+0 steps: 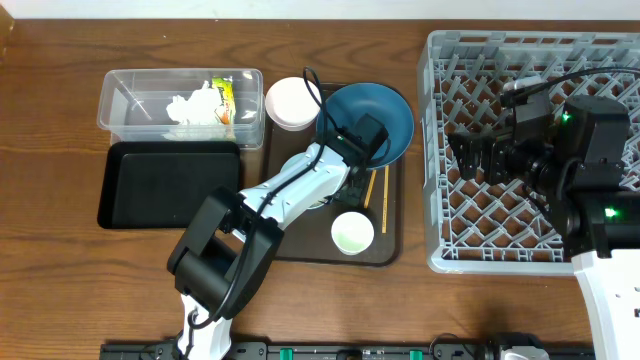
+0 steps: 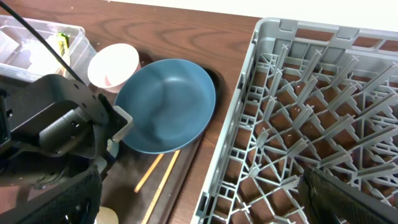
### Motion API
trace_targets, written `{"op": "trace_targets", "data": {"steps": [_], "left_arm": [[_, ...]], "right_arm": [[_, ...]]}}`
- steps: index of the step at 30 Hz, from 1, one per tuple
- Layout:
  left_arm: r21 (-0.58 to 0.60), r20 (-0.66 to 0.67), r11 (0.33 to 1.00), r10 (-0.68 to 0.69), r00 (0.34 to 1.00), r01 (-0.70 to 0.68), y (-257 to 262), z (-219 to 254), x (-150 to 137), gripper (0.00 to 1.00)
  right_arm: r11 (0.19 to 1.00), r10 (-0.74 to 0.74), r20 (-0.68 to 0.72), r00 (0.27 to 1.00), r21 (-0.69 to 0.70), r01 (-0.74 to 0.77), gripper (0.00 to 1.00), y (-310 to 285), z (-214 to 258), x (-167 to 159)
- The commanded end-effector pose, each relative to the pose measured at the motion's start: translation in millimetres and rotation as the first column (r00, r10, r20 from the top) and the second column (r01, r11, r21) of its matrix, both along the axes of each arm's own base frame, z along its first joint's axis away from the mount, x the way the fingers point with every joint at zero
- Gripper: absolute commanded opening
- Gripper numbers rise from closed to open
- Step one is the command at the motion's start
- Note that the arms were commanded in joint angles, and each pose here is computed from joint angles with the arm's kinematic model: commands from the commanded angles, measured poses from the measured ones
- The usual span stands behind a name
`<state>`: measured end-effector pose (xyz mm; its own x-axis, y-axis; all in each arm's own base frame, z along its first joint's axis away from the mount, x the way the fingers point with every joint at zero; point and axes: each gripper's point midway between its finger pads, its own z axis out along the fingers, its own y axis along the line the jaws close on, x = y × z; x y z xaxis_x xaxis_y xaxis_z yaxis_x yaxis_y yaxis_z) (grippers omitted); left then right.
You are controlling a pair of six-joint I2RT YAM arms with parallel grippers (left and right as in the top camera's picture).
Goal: Sort waste into correct bins and load items into the dishwasher rack
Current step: 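Move the left gripper to the light-blue rice bowl and grasp its rim, then lift the rice bowl over the black tray and tip the rice out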
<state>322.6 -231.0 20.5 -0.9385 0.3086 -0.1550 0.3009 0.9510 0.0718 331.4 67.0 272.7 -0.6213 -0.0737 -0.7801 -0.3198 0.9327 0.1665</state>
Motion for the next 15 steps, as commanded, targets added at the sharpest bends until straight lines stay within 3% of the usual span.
{"op": "trace_targets", "data": {"steps": [1, 9, 15], "left_arm": [[0.005, 0.011, 1.0, 0.001, 1.0, -0.001, 2.8, 5.6, 0.3, 0.06], [-0.065, 0.092, 0.996, 0.059, 0.994, -0.053, 23.8, 71.0, 11.1, 0.06], [-0.213, 0.108, 0.967, 0.165, 0.98, -0.14, 72.8, 131.2, 14.4, 0.06]], "right_arm": [[1.0, -0.003, 0.016, 1.0, 0.017, 0.002, 0.99, 0.8, 8.7, 1.6], [1.0, -0.002, 0.016, 1.0, 0.017, 0.002, 0.99, 0.8, 8.7, 1.6], [1.0, -0.002, 0.012, 1.0, 0.017, 0.002, 0.99, 0.8, 8.0, 1.1]]}}
